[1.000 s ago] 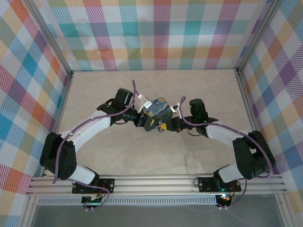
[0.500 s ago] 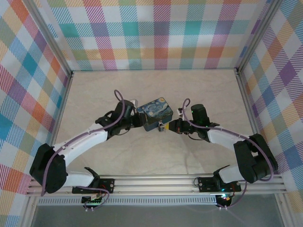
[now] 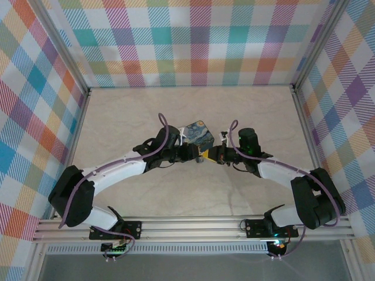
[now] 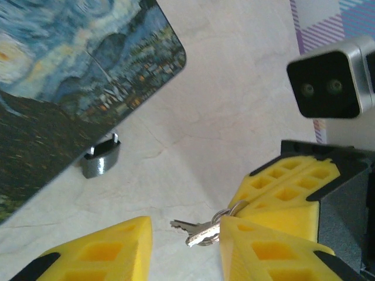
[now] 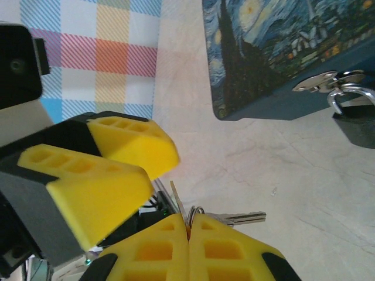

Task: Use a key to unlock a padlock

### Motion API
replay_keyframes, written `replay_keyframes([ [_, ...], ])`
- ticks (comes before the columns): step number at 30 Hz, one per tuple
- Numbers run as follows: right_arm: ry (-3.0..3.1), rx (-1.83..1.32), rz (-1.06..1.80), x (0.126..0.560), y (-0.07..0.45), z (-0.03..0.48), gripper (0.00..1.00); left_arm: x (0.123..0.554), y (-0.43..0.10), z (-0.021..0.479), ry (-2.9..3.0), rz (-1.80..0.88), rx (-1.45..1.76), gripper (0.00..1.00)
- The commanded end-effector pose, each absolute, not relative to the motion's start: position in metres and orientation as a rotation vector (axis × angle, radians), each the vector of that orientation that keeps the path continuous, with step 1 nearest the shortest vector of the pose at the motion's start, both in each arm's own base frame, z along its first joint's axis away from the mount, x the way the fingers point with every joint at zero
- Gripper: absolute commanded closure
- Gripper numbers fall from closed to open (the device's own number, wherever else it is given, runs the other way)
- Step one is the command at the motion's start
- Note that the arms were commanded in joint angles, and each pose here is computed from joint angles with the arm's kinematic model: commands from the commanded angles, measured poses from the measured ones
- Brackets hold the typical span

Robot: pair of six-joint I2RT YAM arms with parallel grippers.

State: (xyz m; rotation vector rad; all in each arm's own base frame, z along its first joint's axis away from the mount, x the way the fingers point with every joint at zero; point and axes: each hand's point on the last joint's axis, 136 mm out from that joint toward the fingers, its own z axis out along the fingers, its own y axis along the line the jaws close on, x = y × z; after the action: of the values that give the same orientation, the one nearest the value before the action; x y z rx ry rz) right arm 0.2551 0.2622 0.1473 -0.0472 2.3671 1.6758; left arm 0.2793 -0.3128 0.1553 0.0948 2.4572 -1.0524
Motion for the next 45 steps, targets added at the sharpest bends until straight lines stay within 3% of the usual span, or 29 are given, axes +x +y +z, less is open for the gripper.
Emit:
replay_keyframes([
  [1,2.299,-0.106,1.77,0.249,0.267,0.169,1.0,0.285,-0.324,0.182,2.378,-1.176,0.16,0.65],
  [12,2.288,-0.121,1.827,0.252,0.274,0.171,1.0,0.286,-0.329,0.184,2.368,-1.26,0.161,0.71],
  [18,2.291,-0.109,1.83,0.254,0.274,0.17,1.0,0.288,-0.328,0.193,2.343,-1.299,0.165,0.81],
  [25,2.286,-0.093,1.834,0.258,0.275,0.169,1.0,0.287,-0.327,0.195,2.34,-1.313,0.168,0.8],
  [30,2.29,-0.081,1.835,0.259,0.275,0.168,1.0,0.285,-0.33,0.198,2.329,-1.35,0.182,0.88],
  [38,2.286,-0.065,1.856,0.261,0.277,0.169,1.0,0.281,-0.333,0.203,2.308,-1.396,0.206,0.89],
  [43,2.281,-0.084,1.86,0.26,0.277,0.17,1.0,0.278,-0.337,0.208,2.282,-1.442,0.24,0.98],
  [45,2.28,-0.106,1.858,0.258,0.277,0.17,0.92,0.276,-0.337,0.209,2.275,-1.455,0.257,1.0],
])
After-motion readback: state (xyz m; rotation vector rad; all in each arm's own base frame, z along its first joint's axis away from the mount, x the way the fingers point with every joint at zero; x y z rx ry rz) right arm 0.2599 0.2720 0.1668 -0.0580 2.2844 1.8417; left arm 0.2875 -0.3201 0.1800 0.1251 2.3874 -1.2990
